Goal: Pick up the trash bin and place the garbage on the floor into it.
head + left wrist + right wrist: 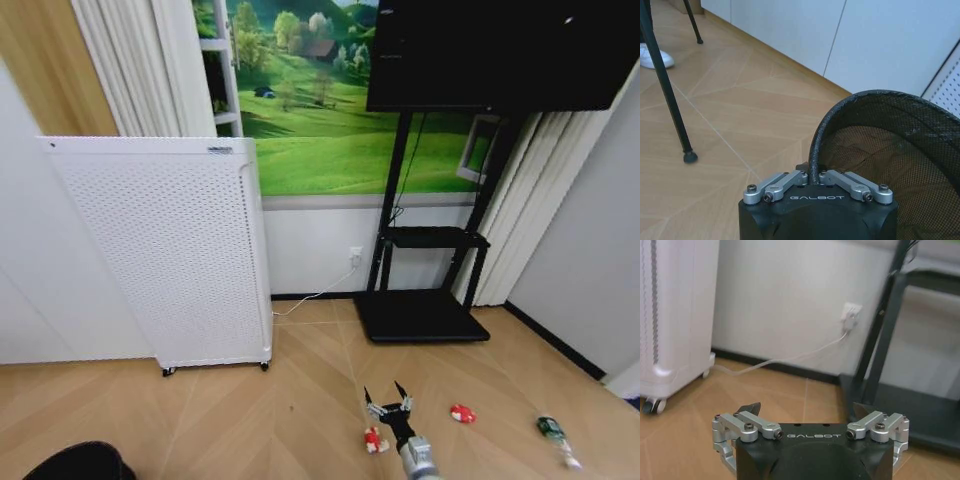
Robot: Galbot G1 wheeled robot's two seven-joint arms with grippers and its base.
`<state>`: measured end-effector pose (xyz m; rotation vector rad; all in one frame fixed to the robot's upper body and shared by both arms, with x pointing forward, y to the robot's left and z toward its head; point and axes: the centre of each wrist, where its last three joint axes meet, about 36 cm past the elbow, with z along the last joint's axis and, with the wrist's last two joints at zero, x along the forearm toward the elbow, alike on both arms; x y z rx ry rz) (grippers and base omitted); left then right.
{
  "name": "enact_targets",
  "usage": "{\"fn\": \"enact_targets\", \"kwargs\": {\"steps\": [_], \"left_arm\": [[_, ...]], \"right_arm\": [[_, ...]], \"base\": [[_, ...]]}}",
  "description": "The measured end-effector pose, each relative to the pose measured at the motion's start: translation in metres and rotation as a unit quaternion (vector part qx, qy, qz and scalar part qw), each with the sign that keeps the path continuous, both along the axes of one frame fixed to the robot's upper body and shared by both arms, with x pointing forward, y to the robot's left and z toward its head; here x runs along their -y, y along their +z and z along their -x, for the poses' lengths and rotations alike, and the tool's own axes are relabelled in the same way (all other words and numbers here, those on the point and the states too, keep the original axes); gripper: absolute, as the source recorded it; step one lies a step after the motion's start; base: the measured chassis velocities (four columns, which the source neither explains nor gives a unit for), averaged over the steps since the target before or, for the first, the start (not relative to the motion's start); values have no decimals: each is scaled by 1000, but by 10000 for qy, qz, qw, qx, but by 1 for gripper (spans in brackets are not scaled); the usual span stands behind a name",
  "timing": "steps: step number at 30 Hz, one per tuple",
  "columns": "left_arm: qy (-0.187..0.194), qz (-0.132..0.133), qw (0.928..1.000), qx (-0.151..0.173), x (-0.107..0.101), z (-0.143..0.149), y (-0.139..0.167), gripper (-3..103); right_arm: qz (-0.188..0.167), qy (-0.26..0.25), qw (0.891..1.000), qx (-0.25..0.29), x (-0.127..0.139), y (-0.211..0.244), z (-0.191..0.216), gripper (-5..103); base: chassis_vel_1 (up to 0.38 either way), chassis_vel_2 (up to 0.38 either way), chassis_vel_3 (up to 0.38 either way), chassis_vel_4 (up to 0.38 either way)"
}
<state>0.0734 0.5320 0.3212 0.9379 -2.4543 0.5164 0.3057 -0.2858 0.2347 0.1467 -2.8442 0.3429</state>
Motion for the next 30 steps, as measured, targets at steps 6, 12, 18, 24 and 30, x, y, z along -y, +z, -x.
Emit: {"fn": "enact_targets", "kwargs": {"steps": [6, 12, 18, 24, 30], "left_arm": [[-126, -61, 9997, 180, 2, -3, 2, 3], [-192, -92, 9993, 299, 5, -9, 3, 3], [-254, -128, 9989, 381, 9, -17, 3, 3], [-322, -131, 9984, 437, 12, -18, 5, 3], [-380, -153, 9978, 529, 15, -19, 13, 3]], "right_arm": [[378, 155, 9970, -662, 26, -24, -5, 100], [702, 324, 9899, -1187, 47, -44, 17, 100], [541, 408, 9871, -1449, 43, -62, 39, 100], [572, 500, 9820, -1732, 31, -80, 43, 100], [665, 471, 9746, -2086, 35, -99, 34, 100]], "base": [[17, 20, 33, -25], [-77, -67, 31, 38], [-5, -10, -5, 5], [0, 0, 0, 0], [0, 0, 0, 0]]}}
